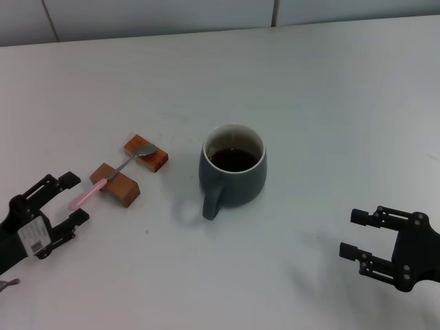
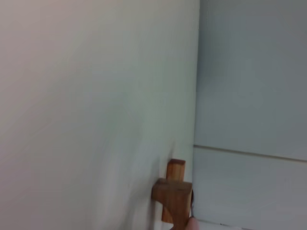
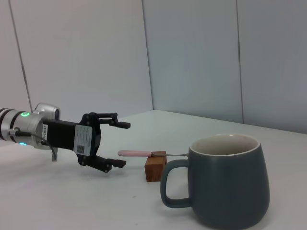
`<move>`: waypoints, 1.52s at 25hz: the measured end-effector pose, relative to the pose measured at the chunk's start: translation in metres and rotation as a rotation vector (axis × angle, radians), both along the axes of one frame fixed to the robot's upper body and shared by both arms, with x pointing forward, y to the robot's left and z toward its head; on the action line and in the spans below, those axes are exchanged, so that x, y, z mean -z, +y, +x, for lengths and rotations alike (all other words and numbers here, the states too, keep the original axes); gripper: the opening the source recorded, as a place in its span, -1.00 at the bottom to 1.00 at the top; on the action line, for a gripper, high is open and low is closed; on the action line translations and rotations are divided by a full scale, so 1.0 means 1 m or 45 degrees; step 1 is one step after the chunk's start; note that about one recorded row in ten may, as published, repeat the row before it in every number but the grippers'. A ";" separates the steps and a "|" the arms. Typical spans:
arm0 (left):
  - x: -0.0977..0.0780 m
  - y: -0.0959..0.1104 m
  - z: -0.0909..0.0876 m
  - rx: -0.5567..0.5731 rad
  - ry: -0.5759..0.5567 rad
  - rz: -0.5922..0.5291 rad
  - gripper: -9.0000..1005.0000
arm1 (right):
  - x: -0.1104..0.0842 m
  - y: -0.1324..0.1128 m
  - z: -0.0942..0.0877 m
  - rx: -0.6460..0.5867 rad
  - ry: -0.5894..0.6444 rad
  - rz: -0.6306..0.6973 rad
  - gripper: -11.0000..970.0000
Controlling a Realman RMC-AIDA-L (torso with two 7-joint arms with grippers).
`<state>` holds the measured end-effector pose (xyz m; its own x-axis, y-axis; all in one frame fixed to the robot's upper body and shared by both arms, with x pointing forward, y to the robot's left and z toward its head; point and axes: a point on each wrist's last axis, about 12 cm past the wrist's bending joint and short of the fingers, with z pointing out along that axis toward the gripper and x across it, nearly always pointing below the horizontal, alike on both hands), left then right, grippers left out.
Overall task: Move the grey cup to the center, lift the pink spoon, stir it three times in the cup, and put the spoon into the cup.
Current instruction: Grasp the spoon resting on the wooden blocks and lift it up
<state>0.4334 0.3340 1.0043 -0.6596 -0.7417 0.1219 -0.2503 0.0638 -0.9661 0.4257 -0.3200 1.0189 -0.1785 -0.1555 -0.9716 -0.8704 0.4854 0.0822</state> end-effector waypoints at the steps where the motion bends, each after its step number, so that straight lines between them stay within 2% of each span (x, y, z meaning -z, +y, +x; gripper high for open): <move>1: 0.001 -0.002 0.001 0.002 0.002 0.000 0.51 | 0.000 0.000 0.000 0.001 0.000 0.000 0.26; 19: 0.002 -0.011 0.018 -0.015 -0.014 0.024 0.48 | -0.001 -0.003 0.002 0.018 0.005 -0.004 0.26; 33: 0.006 -0.014 0.020 -0.017 0.014 0.028 0.46 | -0.002 -0.004 0.002 0.020 0.005 0.001 0.26; 37: 0.006 -0.014 0.020 -0.016 0.015 0.030 0.11 | -0.002 -0.004 0.001 0.022 0.007 0.001 0.26; 38: 0.006 -0.014 0.020 -0.017 0.016 0.029 0.09 | -0.001 -0.004 0.001 0.022 0.007 0.000 0.26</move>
